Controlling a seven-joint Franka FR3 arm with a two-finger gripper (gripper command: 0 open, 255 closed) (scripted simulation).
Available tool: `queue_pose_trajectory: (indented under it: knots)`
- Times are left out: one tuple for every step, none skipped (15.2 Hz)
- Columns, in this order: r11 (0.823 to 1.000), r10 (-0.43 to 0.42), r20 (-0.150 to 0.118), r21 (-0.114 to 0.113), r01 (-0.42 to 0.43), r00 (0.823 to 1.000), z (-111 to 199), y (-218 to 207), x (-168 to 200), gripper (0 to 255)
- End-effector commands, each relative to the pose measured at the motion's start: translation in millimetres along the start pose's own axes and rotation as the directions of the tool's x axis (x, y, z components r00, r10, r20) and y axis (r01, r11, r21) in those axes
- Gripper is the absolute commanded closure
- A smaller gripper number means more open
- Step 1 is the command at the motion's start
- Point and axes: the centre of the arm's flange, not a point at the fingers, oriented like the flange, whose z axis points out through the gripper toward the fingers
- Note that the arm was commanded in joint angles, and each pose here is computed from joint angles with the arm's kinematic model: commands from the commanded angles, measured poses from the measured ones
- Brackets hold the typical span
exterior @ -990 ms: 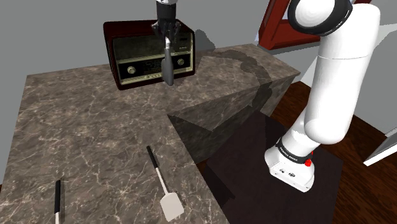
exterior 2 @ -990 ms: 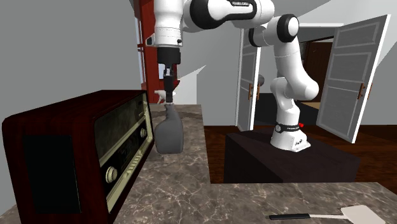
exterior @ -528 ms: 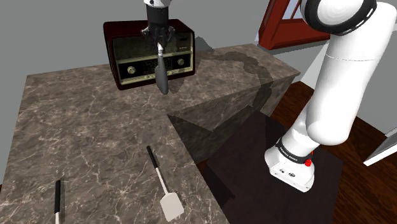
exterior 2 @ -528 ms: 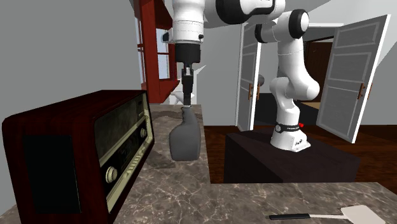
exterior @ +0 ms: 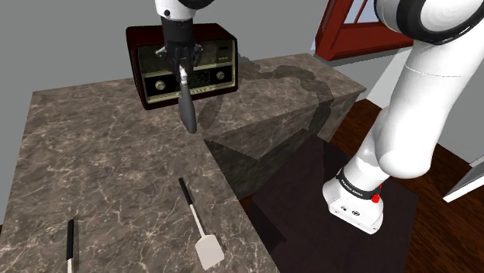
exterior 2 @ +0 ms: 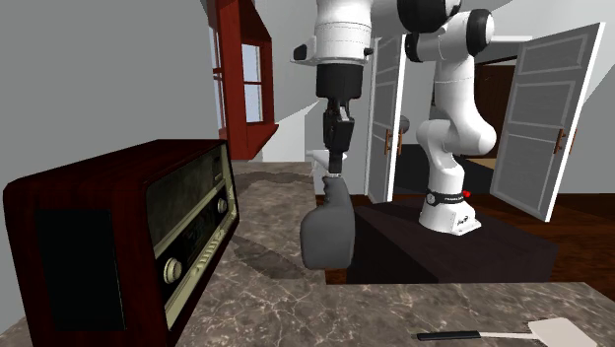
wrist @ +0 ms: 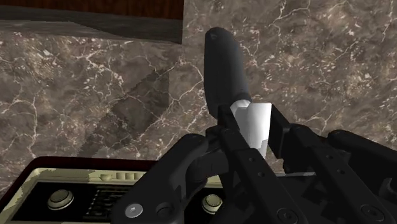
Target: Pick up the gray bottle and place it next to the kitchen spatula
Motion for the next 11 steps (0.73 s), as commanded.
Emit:
queue_pose_trajectory:
  knots:
    - [1.0,0.001,0.0,0.0,-0.001,1.0,-1,-20,-17,255]
    - [1.0,0.001,0.0,0.0,-0.001,1.0,-2,-30,-26,255]
    - [1.0,0.001,0.0,0.0,-0.001,1.0,-2,-39,-36,255]
    - [1.0,0.001,0.0,0.0,-0.001,1.0,-3,-49,-45,255]
    - [1.0,0.001,0.0,0.0,-0.001,1.0,-3,-58,-54,255]
    - [1.0,0.001,0.0,0.0,-0.001,1.0,-3,-68,-63,255]
    - [1.0,0.001,0.0,0.0,-0.001,1.0,-4,-77,-72,255]
    - [1.0,0.001,0.0,0.0,-0.001,1.0,-4,-87,-81,255]
    - [1.0,0.001,0.0,0.0,-0.001,1.0,-5,-96,-90,255]
    - [1.0,0.001,0.0,0.0,-0.001,1.0,-5,-106,-100,255]
    - [1.0,0.001,0.0,0.0,-0.001,1.0,-6,-115,-109,255]
